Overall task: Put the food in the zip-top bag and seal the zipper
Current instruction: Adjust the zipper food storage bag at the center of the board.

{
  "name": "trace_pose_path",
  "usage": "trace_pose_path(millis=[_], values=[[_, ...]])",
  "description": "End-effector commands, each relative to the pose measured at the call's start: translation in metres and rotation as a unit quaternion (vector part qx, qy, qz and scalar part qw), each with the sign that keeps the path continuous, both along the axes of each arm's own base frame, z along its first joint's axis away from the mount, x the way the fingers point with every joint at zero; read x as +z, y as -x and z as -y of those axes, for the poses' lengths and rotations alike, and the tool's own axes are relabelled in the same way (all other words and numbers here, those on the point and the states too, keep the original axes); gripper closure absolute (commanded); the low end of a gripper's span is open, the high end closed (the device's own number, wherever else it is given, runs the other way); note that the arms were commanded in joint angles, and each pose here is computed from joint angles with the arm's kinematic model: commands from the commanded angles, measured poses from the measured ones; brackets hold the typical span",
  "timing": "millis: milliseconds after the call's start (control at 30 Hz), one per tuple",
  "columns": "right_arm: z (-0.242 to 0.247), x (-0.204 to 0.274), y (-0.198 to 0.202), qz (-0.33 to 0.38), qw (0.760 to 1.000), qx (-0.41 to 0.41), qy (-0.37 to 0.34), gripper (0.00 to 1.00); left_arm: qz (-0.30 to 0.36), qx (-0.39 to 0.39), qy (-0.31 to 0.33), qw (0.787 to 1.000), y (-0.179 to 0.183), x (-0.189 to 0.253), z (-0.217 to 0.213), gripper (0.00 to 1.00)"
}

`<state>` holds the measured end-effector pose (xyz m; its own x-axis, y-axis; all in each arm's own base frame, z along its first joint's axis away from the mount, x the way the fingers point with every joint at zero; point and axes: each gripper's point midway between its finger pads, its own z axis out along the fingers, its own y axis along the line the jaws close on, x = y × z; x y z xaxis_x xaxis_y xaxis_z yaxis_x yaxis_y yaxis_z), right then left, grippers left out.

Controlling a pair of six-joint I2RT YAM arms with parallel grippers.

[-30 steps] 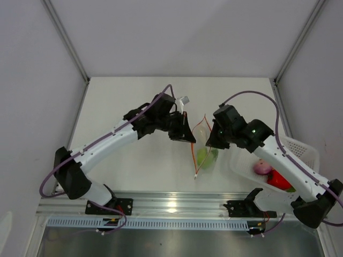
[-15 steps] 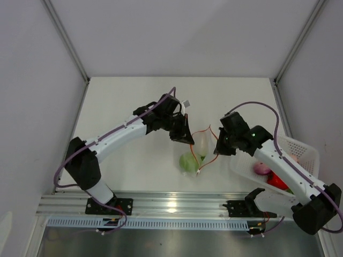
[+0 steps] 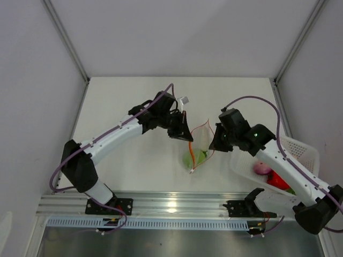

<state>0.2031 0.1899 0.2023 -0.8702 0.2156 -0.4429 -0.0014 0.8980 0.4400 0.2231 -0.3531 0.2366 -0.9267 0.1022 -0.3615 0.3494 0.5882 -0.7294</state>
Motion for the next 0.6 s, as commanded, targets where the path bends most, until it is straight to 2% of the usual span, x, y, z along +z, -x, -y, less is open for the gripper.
trace_pose_path(millis=[0, 67, 133, 167, 233, 300, 333, 367, 433, 500, 567], values=[[0.003, 0.054, -0.009, 0.070, 0.997, -0.013, -0.008, 1.00, 0.039, -0.045, 0.063, 0.996, 0.016, 0.043, 0.001, 1.00], [-0.008, 0.096, -0.009, 0.107, 0.993, 0.005, -0.049, 1.00, 0.069, -0.057, 0.095, 0.991, 0.024, 0.073, -0.004, 0.99], [-0.021, 0.130, -0.007, 0.144, 0.984, 0.024, -0.097, 1.00, 0.088, -0.052, 0.107, 0.989, 0.027, 0.083, -0.009, 0.99], [-0.025, 0.137, -0.006, 0.153, 0.982, 0.027, -0.108, 1.00, 0.096, -0.030, 0.095, 0.990, 0.022, 0.079, -0.014, 0.98], [-0.038, 0.142, -0.003, 0.152, 0.978, 0.044, -0.139, 1.00, 0.073, -0.004, 0.058, 0.996, 0.016, 0.050, -0.024, 0.98], [-0.046, 0.117, -0.008, 0.124, 0.984, 0.049, -0.118, 1.00, 0.030, 0.006, 0.026, 0.999, 0.015, 0.017, -0.030, 0.99], [-0.051, 0.108, -0.012, 0.115, 0.986, 0.047, -0.109, 1.00, -0.016, 0.016, 0.003, 1.000, 0.017, -0.020, -0.037, 1.00], [-0.061, 0.084, -0.018, 0.093, 0.990, 0.053, -0.091, 1.00, -0.017, 0.020, 0.010, 1.000, 0.014, -0.025, -0.036, 0.99], [-0.079, 0.055, -0.025, 0.075, 0.992, 0.066, -0.081, 1.00, -0.048, 0.046, -0.019, 0.998, 0.013, -0.059, -0.049, 0.99], [-0.094, 0.004, -0.026, 0.013, 0.996, 0.075, -0.048, 1.00, -0.045, 0.072, -0.030, 0.996, 0.004, -0.069, -0.058, 1.00], [-0.108, -0.014, -0.027, 0.001, 0.995, 0.086, -0.040, 1.00, -0.056, 0.095, -0.042, 0.993, -0.001, -0.084, -0.074, 0.99]])
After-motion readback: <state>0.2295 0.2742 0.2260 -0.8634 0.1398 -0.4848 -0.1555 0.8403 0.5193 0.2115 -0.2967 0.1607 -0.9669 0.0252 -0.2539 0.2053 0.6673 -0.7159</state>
